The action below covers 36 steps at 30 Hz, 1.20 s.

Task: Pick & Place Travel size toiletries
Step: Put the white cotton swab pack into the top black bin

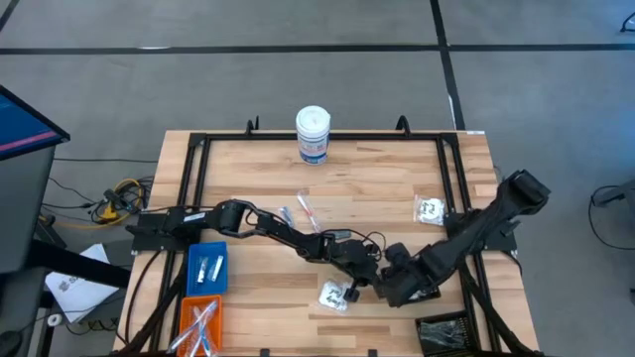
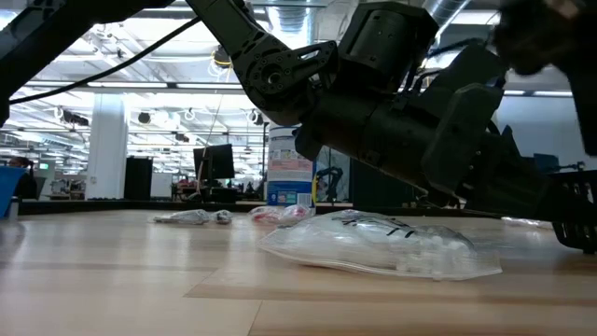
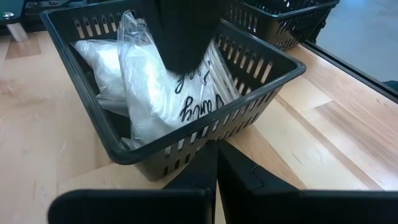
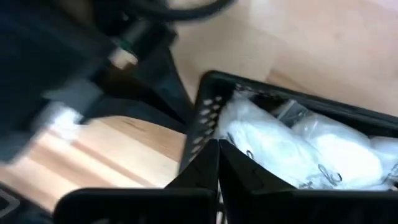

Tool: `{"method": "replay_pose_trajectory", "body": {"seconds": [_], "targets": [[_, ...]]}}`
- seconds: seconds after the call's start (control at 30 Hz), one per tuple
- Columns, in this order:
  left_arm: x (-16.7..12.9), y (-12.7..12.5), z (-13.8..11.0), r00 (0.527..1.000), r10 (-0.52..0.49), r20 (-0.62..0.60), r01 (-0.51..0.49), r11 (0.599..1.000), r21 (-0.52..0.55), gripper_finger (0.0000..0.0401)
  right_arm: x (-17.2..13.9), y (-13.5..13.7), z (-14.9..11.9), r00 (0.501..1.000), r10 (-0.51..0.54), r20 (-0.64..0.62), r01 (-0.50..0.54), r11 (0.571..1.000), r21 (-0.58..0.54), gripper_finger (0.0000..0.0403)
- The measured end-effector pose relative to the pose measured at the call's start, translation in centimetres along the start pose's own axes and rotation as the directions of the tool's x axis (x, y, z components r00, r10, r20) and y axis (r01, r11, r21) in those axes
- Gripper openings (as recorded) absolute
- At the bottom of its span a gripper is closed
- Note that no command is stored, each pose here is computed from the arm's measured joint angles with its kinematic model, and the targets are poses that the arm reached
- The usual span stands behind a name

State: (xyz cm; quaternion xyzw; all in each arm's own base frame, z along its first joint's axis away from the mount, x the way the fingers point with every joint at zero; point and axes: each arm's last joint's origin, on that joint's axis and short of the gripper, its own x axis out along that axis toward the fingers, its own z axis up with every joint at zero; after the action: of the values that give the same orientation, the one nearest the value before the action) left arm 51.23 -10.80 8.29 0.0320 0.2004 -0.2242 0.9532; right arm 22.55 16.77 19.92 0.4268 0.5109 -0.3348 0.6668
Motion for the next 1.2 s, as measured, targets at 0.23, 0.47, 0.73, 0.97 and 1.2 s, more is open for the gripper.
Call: {"method": "replay_pose_trajectory", "body": {"seconds": [0.23,0.47,0.73,0.97,1.2], "targets": [[0.0,0.0,0.0,1.0,-0.001,0.0,0.001,1.0,0.002,0.0001,-0.9,-1.7,-0.9,0.993,-0.121,-0.012,0.121,0.989,0.085,0.0],[0.0,-0.1,0.0,1.0,-0.002,0.0,0.002,1.0,0.002,0.0001,1.0,-1.7,-1.7,0.971,-0.224,-0.076,0.231,0.969,0.093,0.0],[0.0,-0.1,0.0,1.0,-0.002,0.001,0.002,1.0,0.003,0.0001,3.7,-1.7,-0.7,0.936,-0.323,-0.138,0.334,0.94,0.071,0.0],[0.0,-0.1,0.0,1.0,-0.004,0.001,0.004,1.0,0.003,0.0001,4.3,-1.1,0.0,0.948,-0.277,-0.155,0.286,0.958,0.037,0.0],[0.0,-0.1,0.0,1.0,-0.004,0.001,0.004,1.0,0.003,0.0001,3.2,-0.5,-0.3,0.949,-0.286,-0.134,0.292,0.956,0.023,0.0]]}}
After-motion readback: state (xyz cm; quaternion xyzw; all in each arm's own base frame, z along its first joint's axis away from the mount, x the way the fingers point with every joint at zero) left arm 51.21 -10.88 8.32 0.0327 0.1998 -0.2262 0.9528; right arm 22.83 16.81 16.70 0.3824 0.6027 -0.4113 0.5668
